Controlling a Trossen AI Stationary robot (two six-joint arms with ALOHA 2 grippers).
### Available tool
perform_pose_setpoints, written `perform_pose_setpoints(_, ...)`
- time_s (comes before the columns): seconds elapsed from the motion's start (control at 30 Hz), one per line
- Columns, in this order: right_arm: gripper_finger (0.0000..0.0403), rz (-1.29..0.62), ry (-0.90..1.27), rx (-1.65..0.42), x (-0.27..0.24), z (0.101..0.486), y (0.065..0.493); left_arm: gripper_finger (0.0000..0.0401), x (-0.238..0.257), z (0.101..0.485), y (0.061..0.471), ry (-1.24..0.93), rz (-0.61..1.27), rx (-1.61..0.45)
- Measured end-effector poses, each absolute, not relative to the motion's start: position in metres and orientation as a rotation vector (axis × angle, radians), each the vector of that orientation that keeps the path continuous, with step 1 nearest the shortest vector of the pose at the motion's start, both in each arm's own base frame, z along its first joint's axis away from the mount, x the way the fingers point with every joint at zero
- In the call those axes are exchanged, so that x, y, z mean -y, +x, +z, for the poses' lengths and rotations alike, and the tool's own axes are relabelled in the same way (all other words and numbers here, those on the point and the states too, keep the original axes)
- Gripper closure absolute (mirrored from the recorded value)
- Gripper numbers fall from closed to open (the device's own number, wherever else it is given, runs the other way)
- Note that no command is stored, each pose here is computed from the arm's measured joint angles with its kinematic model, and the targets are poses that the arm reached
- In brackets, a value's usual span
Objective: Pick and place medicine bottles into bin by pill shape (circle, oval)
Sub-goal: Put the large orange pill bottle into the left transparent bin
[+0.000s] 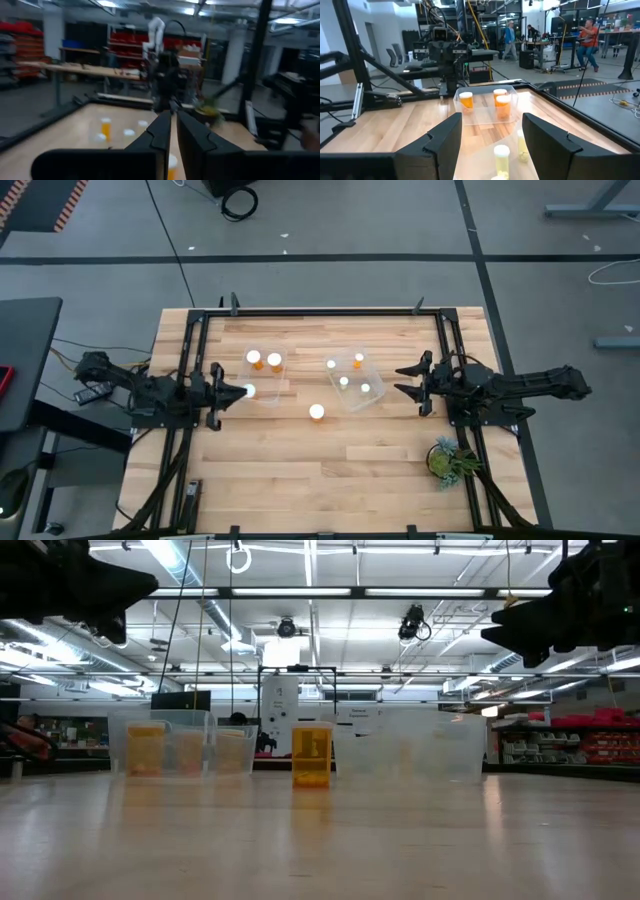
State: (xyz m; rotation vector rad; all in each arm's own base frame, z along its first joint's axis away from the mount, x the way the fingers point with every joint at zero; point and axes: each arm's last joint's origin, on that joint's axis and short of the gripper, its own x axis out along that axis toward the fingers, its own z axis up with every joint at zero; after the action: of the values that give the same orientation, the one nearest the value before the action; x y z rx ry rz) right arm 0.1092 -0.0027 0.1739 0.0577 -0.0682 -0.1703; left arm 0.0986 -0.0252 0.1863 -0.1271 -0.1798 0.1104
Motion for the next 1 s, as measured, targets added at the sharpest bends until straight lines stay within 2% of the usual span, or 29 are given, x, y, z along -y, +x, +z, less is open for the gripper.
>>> perform_pose_setpoints(0.1, 0.0187, -0.171, 0.048, 0.057, 0.003, 0.173, 0.11, 0.0372, 0.022, 0.188, 0.104, -0.117, 0.157, 0.19)
perform_pose_setpoints(0.3, 0.0187, -0.172, 0.039, 0.044, 0.003, 0.172, 0.11, 0.0378, 0.017, 0.177, 0.118, -0.11, 0.235, 0.086)
perform_pose_setpoints(0.47, 0.0187, -0.172, 0.038, 0.04, 0.003, 0.171, 0.11, 0.0369, 0.016, 0.177, 0.131, -0.161, 0.273, 0.003)
perform_pose_setpoints(1.0, 0.0187, -0.172, 0.038, 0.041, 0.003, 0.172, 0.11, 0.034, 0.029, 0.208, 0.188, -0.098, 0.28, -0.263)
